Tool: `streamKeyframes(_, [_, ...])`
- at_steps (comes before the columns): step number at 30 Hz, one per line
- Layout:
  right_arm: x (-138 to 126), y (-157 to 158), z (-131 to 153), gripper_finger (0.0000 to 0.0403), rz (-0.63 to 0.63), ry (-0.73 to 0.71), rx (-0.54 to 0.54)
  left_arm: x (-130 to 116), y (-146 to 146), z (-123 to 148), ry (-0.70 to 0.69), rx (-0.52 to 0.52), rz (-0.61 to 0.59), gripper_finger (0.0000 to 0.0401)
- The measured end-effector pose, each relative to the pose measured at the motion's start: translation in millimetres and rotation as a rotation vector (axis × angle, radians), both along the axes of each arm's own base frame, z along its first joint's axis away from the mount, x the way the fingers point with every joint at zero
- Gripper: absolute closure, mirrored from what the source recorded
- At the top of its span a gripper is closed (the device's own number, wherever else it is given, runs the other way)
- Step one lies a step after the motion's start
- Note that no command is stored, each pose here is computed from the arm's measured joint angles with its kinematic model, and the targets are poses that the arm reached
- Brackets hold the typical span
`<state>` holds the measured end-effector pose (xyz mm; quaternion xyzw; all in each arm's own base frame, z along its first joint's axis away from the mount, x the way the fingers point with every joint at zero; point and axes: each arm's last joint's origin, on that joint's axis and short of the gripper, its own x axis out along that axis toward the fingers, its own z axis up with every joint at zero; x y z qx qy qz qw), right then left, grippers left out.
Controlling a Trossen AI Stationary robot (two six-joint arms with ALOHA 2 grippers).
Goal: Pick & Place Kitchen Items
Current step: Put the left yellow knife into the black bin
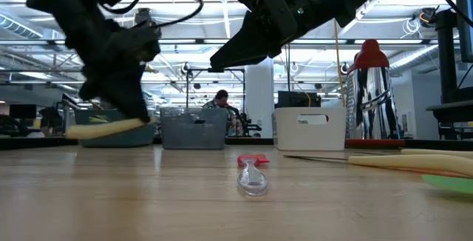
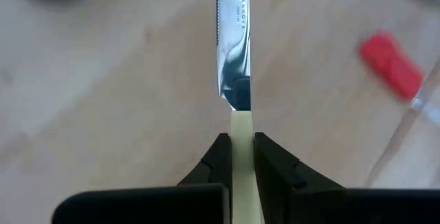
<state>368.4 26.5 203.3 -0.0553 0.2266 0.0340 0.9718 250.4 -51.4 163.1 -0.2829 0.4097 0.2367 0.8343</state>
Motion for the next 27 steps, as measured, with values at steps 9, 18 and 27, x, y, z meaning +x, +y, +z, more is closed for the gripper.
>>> streamKeyframes(9, [0.0, 0.0, 0.0, 0.0238, 0.000, 0.000, 0.000, 19.5, 33.4, 47.8, -0.120, 0.132, -0.054, 0.0372])
streamKeyframes(18, [0.0, 0.0, 0.0, 0.0238, 0.000, 0.001, 0.000, 33.4, 74.4, 79.7, -0.169, 0.246, -0.040, 0.0371])
streamKeyframes(27, [-0.1, 0.0, -0.2, 0.0238, 0.000, 0.001, 0.000, 23.0, 118.3, 77.4, -0.097, 0.229, 0.084, 0.0371])
